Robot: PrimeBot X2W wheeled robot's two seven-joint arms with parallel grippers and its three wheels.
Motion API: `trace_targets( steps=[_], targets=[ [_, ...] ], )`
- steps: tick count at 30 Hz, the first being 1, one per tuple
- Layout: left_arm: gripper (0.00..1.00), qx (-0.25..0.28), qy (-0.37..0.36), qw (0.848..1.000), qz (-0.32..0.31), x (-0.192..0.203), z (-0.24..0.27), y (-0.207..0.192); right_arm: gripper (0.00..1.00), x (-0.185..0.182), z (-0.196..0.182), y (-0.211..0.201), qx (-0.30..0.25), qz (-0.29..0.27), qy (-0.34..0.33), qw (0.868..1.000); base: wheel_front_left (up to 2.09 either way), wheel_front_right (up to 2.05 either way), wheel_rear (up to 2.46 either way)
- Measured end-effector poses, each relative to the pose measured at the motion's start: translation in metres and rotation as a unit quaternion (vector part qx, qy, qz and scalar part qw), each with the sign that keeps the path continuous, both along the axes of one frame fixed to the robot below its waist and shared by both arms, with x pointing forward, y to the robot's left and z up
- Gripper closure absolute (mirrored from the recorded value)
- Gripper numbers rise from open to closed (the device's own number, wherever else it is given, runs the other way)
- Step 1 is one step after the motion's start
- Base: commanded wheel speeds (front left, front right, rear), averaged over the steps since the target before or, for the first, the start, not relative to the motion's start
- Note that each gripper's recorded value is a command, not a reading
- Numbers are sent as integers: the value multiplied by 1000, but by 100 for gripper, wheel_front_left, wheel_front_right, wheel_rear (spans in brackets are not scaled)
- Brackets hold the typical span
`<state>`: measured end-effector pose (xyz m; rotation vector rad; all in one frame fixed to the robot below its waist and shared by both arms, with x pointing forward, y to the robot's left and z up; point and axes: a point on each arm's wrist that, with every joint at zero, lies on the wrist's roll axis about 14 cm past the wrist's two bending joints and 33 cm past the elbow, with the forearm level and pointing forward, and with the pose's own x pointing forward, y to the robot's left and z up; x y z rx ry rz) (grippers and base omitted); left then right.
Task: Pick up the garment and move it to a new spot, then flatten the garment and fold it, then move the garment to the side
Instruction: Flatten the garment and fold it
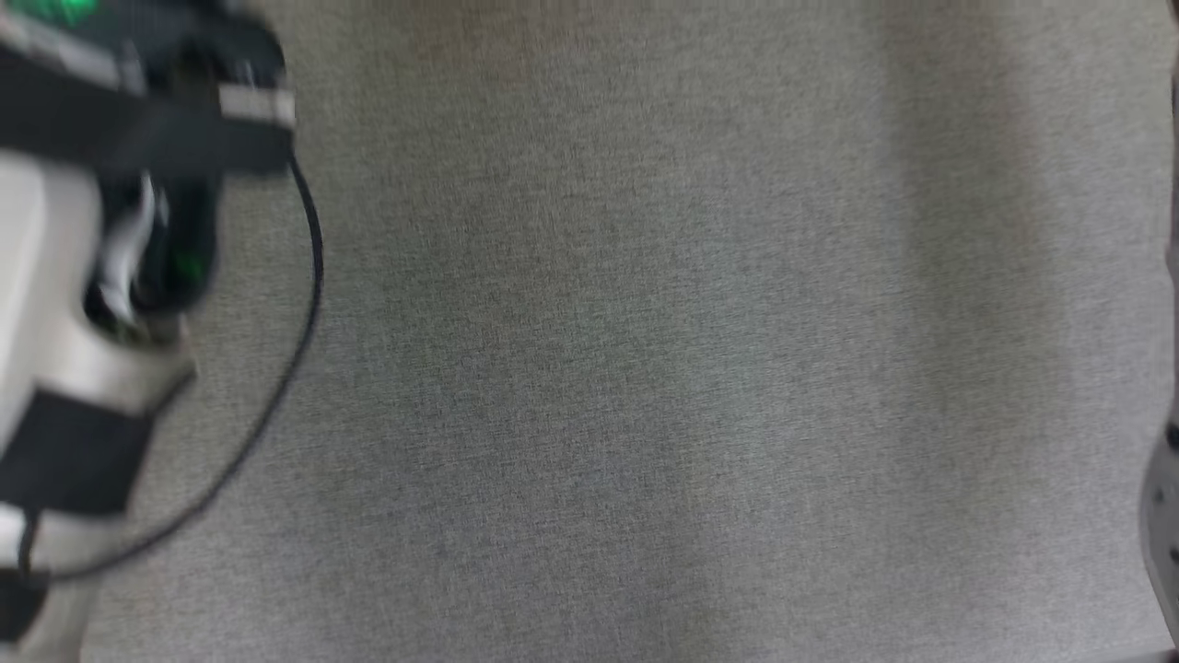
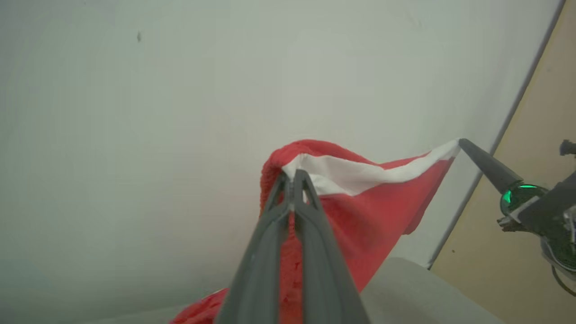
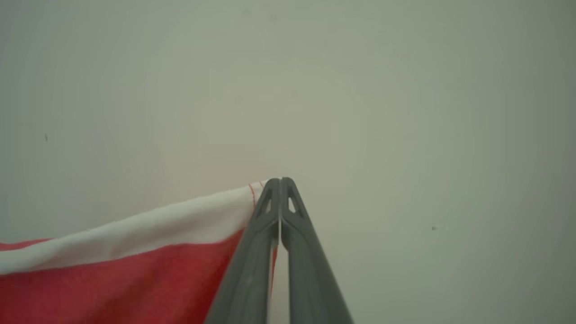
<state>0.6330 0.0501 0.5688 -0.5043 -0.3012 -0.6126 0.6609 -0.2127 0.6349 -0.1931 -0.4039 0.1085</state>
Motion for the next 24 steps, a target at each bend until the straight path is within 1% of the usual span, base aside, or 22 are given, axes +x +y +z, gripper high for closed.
trace_targets(
  steps=[5,8,10,15,18,20,24],
  targets=[
    [100,-9,32,999,-15,-39,-12,4,100,-27,-12,-10,-4,-1,31,1000,0,0,0],
    [100,7,48,999,-17,-68,-22,7,100,-49,-31,-11,-13,1,74,997,0,0,0],
    [100,20,69,997,-19,-90,-35,8,100,-68,-50,-13,-15,2,117,993,0,0,0],
    [100,14,127,992,-19,-143,-57,6,100,-126,-94,-25,-19,-11,230,973,0,0,0],
    [100,16,148,989,-16,-172,-63,6,100,-159,-98,-32,-16,-22,266,964,0,0,0],
    [100,6,162,987,-11,-189,-65,6,100,-181,-104,-33,-19,-28,296,954,0,0,0],
    [100,6,175,985,-3,-217,-66,9,100,-224,-110,-36,-18,-39,346,937,0,0,0]
  ],
)
